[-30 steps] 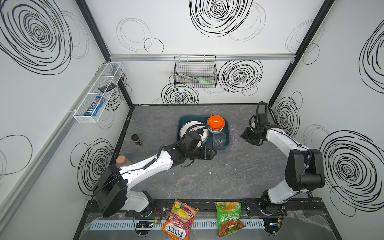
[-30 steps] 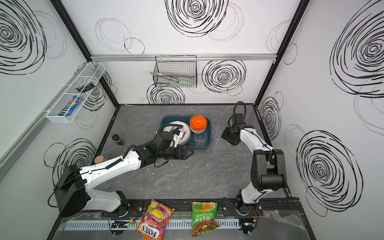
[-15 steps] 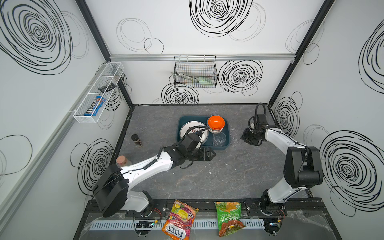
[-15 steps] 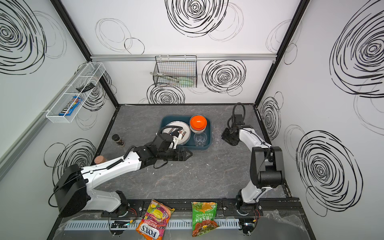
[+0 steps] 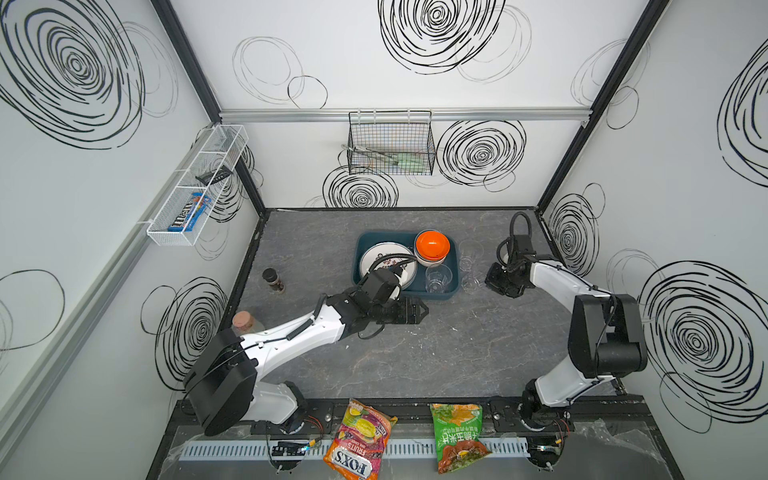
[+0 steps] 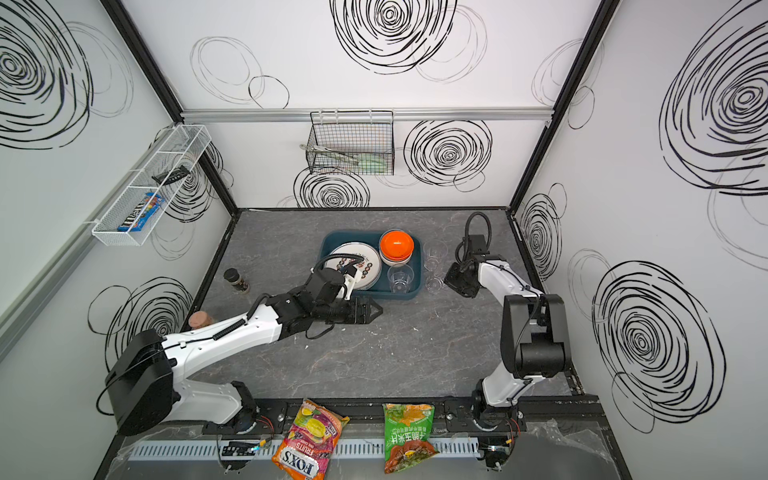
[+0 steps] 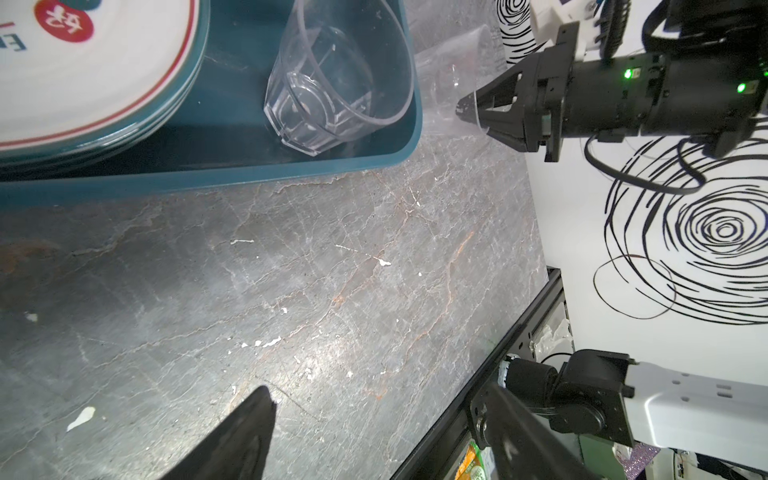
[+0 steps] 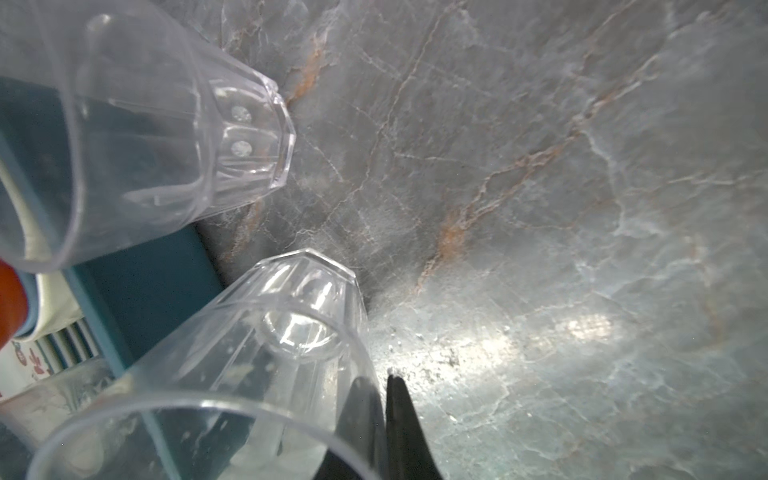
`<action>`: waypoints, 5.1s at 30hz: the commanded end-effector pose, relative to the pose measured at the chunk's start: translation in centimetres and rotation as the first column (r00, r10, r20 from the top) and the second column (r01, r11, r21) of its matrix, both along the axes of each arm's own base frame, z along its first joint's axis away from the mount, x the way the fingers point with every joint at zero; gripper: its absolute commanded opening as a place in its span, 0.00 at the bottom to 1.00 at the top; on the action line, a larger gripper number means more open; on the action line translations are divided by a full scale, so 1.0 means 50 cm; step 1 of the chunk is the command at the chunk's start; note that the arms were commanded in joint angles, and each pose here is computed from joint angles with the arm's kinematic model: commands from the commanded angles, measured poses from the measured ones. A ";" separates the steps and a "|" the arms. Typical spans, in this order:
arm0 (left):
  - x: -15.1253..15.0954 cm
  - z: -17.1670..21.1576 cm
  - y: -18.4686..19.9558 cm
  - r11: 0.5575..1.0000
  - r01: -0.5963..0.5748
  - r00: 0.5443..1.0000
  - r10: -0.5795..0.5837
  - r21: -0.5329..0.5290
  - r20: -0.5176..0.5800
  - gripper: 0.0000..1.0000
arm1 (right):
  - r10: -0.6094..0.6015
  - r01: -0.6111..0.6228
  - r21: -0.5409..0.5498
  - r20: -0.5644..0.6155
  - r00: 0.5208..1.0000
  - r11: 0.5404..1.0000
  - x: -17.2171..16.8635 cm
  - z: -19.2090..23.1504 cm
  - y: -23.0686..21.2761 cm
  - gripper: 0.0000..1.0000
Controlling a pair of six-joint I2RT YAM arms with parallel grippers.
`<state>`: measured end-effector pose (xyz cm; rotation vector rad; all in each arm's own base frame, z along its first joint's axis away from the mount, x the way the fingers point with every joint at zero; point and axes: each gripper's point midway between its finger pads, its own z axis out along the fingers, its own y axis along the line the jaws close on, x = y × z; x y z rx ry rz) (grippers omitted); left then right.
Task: Place the mixed dishes into the plastic bin
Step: 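Grasp a clear cup with the right gripper and lift it, then lower the clear cup into the bin beside the orange bowl and open the right gripper, then move the right gripper back to the last clear cup on the table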
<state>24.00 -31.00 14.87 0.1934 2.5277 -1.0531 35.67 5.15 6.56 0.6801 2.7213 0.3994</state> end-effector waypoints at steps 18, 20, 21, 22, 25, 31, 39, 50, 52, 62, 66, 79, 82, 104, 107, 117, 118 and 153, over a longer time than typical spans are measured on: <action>0.021 0.043 0.067 0.994 -0.088 0.994 0.091 -0.065 0.057 0.85 | 0.048 -0.040 -0.056 0.150 0.988 0.998 -0.013 0.172 -0.011 0.01; 0.022 0.044 0.077 0.993 -0.098 0.993 0.102 -0.067 0.059 0.85 | 0.072 -0.063 -0.057 0.167 0.983 0.996 -0.009 0.189 0.000 0.01; 0.023 0.046 0.083 0.992 -0.103 0.992 0.108 -0.071 0.062 0.86 | 0.083 -0.075 -0.056 0.175 0.981 0.996 -0.007 0.197 0.006 0.01; 0.024 0.046 0.089 0.991 -0.110 0.992 0.114 -0.074 0.062 0.86 | 0.095 -0.087 -0.056 0.176 0.980 0.995 -0.005 0.203 0.013 0.01; 0.025 0.046 0.105 0.989 -0.124 0.990 0.129 -0.085 0.056 0.86 | 0.135 -0.127 -0.060 0.178 0.975 0.990 0.000 0.219 0.038 0.01; 0.027 0.046 0.134 0.982 -0.158 0.985 0.163 -0.103 0.048 0.86 | 0.222 -0.212 -0.078 0.164 0.961 0.974 0.010 0.237 0.096 0.01; 0.028 0.038 0.162 0.976 -0.188 0.980 0.193 -0.109 0.039 0.86 | 0.324 -0.312 -0.093 0.151 0.934 0.945 0.016 0.249 0.169 0.01; 0.032 0.036 0.176 0.972 -0.206 0.977 0.211 -0.115 0.031 0.86 | 0.423 -0.408 -0.164 0.067 0.904 0.898 0.014 0.235 0.224 0.02; 0.031 0.035 0.176 0.972 -0.207 0.977 0.212 -0.114 0.031 0.86 | 0.429 -0.414 -0.172 0.062 0.901 0.894 0.017 0.235 0.228 0.02; 0.029 0.030 0.181 0.970 -0.215 0.975 0.219 -0.115 0.025 0.86 | 0.457 -0.443 -0.216 0.019 0.889 0.870 0.026 0.221 0.247 0.02; 0.028 0.025 0.181 0.970 -0.216 0.975 0.220 -0.114 0.019 0.86 | 0.464 -0.451 -0.230 0.003 0.886 0.863 0.026 0.216 0.251 0.02; 0.029 0.019 0.180 0.970 -0.217 0.976 0.220 -0.112 0.010 0.86 | 0.480 -0.472 -0.245 -0.030 0.877 0.847 0.019 0.195 0.259 0.02; 0.029 0.018 0.180 0.970 -0.218 0.975 0.220 -0.112 0.007 0.86 | 0.480 -0.473 -0.248 -0.034 0.876 0.846 0.019 0.193 0.257 0.02; 0.026 0.006 0.183 0.968 -0.226 0.974 0.227 -0.113 -0.006 0.85 | 0.482 -0.489 -0.273 -0.094 0.871 0.829 0.020 0.142 0.258 0.05; 0.025 0.005 0.185 0.967 -0.227 0.974 0.228 -0.113 -0.006 0.85 | 0.484 -0.492 -0.273 -0.100 0.869 0.827 0.022 0.134 0.263 0.06; 0.021 -0.001 0.188 0.966 -0.233 0.972 0.233 -0.110 -0.013 0.85 | 0.486 -0.495 -0.279 -0.104 0.868 0.823 0.027 0.127 0.273 0.20; 0.022 -0.003 0.189 0.966 -0.234 0.972 0.234 -0.110 -0.013 0.85 | 0.484 -0.492 -0.279 -0.100 0.869 0.825 0.028 0.129 0.274 0.22; 0.044 0.058 0.153 0.973 -0.192 0.979 0.198 -0.130 0.036 0.86 | 0.410 -0.370 -0.241 0.148 0.900 0.897 0.057 0.261 0.234 0.48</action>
